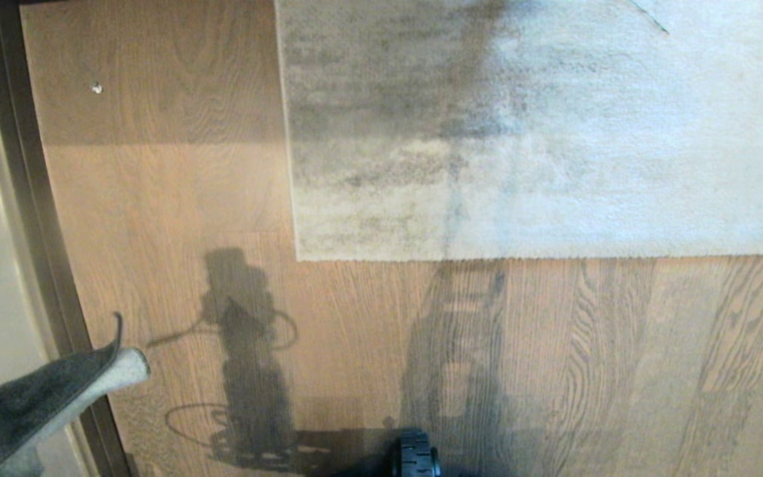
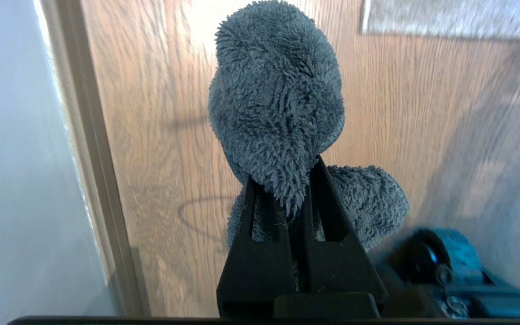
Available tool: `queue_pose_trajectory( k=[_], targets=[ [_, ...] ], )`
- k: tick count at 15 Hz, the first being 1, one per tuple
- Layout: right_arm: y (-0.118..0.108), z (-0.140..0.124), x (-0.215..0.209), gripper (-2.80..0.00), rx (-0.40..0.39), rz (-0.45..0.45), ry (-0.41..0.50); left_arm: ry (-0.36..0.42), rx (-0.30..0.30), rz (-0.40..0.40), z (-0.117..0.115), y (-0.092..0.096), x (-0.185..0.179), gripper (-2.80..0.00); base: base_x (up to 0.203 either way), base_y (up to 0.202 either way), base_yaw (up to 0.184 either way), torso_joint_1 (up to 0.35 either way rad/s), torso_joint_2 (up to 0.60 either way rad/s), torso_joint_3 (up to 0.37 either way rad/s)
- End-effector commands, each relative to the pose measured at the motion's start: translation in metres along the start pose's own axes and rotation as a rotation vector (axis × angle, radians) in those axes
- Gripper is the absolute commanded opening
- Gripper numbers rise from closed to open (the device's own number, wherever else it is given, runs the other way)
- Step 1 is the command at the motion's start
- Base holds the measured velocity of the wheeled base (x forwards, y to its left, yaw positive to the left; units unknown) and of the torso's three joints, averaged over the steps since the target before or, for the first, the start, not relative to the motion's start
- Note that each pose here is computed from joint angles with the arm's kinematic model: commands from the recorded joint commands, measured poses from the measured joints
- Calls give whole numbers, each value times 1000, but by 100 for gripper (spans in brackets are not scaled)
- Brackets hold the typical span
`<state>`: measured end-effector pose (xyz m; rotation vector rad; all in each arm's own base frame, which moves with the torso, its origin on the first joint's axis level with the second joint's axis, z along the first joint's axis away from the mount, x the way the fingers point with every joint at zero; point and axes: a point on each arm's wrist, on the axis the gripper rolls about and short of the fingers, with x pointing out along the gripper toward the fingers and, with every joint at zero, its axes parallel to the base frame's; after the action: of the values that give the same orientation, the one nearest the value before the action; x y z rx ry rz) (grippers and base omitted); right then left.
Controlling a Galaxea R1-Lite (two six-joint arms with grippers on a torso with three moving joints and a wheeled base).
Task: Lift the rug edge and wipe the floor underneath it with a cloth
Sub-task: Put down the rag
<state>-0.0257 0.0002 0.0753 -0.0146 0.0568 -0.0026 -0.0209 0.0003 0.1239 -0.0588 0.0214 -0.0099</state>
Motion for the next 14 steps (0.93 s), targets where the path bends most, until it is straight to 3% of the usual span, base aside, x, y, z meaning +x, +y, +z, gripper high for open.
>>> queue_pose_trajectory(
  k=[1,7,14],
  targets=[
    [0,0,0,-280,0,0,1,150,1,-3,13,-1,22,-280,0,0,0,0,0,0],
    [0,0,0,-280,0,0,1,379,-6,21,19,-2,61,-280,0,0,0,0,0,0],
    [0,0,0,-280,0,0,1,498,-13,34,17,-2,115,-280,0,0,0,0,0,0]
  ],
)
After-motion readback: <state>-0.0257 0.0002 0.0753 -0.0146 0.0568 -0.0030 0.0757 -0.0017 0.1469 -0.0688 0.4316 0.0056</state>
